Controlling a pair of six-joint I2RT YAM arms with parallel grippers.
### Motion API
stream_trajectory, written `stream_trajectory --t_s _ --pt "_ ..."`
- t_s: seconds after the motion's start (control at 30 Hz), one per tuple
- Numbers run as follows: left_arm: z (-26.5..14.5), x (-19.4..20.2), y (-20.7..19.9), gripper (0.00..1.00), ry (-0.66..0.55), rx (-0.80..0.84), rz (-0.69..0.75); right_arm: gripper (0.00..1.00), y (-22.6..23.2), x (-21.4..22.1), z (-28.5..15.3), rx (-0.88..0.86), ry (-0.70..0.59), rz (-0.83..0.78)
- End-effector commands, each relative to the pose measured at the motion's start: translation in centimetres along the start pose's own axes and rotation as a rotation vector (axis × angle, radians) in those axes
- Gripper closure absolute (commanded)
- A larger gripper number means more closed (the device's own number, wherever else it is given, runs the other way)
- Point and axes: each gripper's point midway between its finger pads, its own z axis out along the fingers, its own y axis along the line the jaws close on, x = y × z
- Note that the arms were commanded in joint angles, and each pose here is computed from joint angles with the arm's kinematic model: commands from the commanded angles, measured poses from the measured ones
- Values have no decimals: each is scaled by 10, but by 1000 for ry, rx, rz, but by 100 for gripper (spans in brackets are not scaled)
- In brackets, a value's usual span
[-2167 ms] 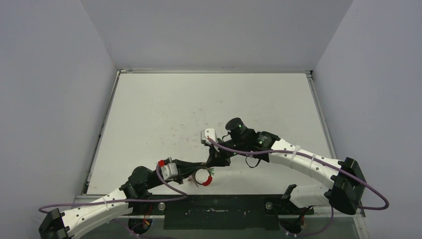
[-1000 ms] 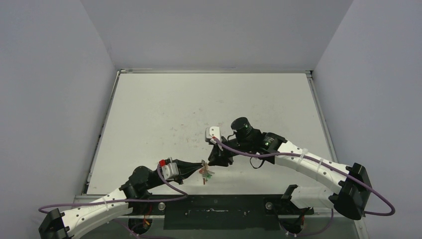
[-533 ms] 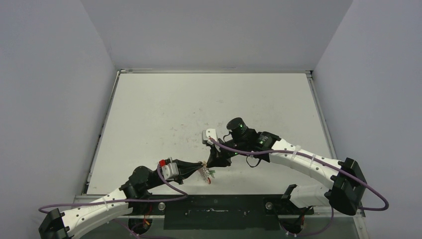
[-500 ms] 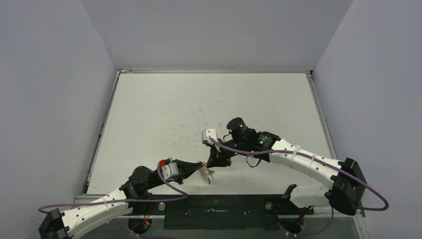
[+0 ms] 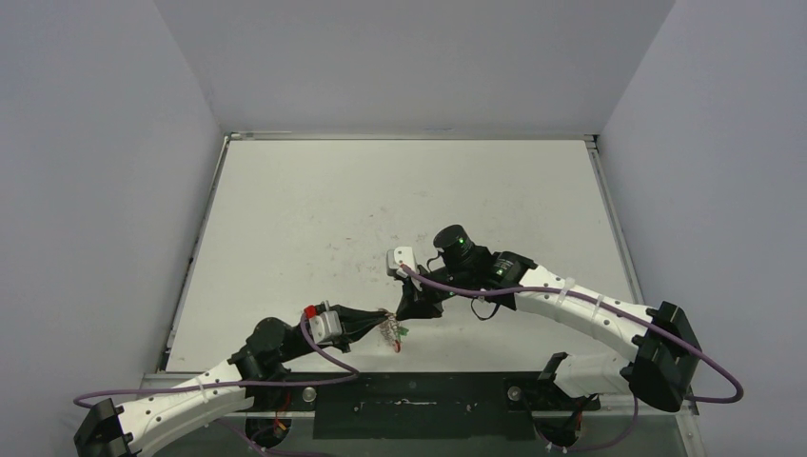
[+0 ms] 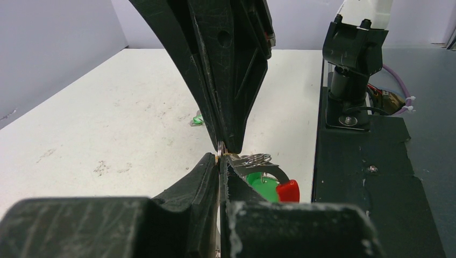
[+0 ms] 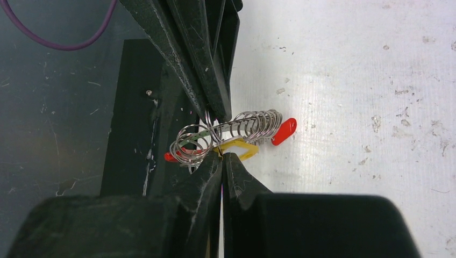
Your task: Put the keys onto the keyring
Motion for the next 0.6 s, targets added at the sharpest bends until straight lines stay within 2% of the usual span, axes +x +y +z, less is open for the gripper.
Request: stream_trajectory --t_s 0.0,0.27,0.37,0.43,0.57 --pt "5 -39 4 100 -119 -12 23 100 -7 -1 1 19 -2 -22" --pt "5 -39 3 100 -122 -11 23 100 -7 -7 -2 29 -20 -28" --pt "5 -39 3 100 -121 -13 23 81 -5 -17 -7 44 -58 -50" --pt "5 -39 3 100 -122 -12 22 73 -4 -24 -10 52 -86 -58" --pt "5 -39 3 100 -121 -12 21 69 -2 -34 -11 44 -125 -65"
